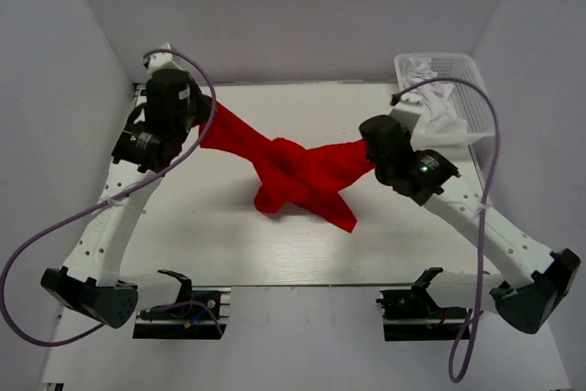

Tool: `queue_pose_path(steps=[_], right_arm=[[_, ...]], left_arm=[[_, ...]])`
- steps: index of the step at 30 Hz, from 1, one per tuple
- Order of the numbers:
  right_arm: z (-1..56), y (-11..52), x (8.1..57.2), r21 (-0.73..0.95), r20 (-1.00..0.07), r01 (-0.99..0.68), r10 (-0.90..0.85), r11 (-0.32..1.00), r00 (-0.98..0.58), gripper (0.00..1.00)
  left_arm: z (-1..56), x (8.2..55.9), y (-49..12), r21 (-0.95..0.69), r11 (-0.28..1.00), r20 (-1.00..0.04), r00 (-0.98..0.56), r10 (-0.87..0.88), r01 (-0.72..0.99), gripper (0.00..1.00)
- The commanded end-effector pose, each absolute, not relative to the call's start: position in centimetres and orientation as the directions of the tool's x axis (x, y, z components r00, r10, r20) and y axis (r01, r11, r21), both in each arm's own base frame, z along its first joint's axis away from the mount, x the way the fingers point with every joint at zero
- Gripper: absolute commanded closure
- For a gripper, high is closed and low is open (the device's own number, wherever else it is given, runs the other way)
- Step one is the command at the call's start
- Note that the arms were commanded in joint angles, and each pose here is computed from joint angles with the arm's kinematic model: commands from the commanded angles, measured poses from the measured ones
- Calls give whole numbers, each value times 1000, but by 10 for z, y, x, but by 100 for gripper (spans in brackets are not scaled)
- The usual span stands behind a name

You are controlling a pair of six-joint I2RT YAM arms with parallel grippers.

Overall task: Fold and stack the t-shirts
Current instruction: Flatten out the tshirt

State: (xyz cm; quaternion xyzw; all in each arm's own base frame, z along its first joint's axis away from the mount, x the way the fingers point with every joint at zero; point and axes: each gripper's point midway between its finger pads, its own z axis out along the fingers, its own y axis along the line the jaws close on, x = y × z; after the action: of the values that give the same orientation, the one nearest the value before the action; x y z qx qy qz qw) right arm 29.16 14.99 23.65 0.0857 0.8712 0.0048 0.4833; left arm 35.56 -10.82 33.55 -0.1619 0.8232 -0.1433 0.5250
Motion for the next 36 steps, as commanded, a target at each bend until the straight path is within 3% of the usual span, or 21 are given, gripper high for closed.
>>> queue_pose_path(steps=[1, 3, 4, 6, 7, 8, 14, 18, 24, 36], right_arm=[[333, 80, 301, 12, -968, 353, 100, 935, -231, 100], [385, 53, 296, 98, -988, 429, 140, 898, -69, 100], [394, 45, 293, 21, -995, 432, 59, 902, -76, 100], [434, 28, 285, 165, -986, 463, 135, 871, 97, 100], [442, 19, 280, 57, -997, 478, 28, 876, 67, 100], [465, 10, 275, 173, -980, 505, 96, 845, 174, 100], [527, -30, 238, 171, -964, 557, 21, 813, 266, 100], [573, -52, 210, 249, -930, 530, 47, 811, 365, 100], [598, -72, 186, 252, -916, 534, 20, 807, 401, 100], [596, -91, 163, 280, -908, 540, 36, 793, 418, 100]], left_arm=[[383, 356, -56, -327, 896, -888, -225, -400, -300, 100], [423, 353, -46, -353, 882, -903, -133, -409, -313, 100], [445, 348, -35, -351, 875, -916, -73, -395, -332, 100], [465, 342, -25, -365, 861, -919, -13, -394, -353, 100], [482, 339, -17, -374, 848, -920, 36, -390, -375, 100], [485, 338, -14, -349, 854, -930, 32, -365, -387, 100], [531, 323, 7, -325, 848, -946, 136, -295, -419, 100], [573, 292, 22, -395, 835, -911, 277, -305, -383, 100], [584, 265, 44, -410, 803, -898, 344, -274, -433, 100], [592, 224, 66, -439, 768, -883, 383, -271, -467, 100]])
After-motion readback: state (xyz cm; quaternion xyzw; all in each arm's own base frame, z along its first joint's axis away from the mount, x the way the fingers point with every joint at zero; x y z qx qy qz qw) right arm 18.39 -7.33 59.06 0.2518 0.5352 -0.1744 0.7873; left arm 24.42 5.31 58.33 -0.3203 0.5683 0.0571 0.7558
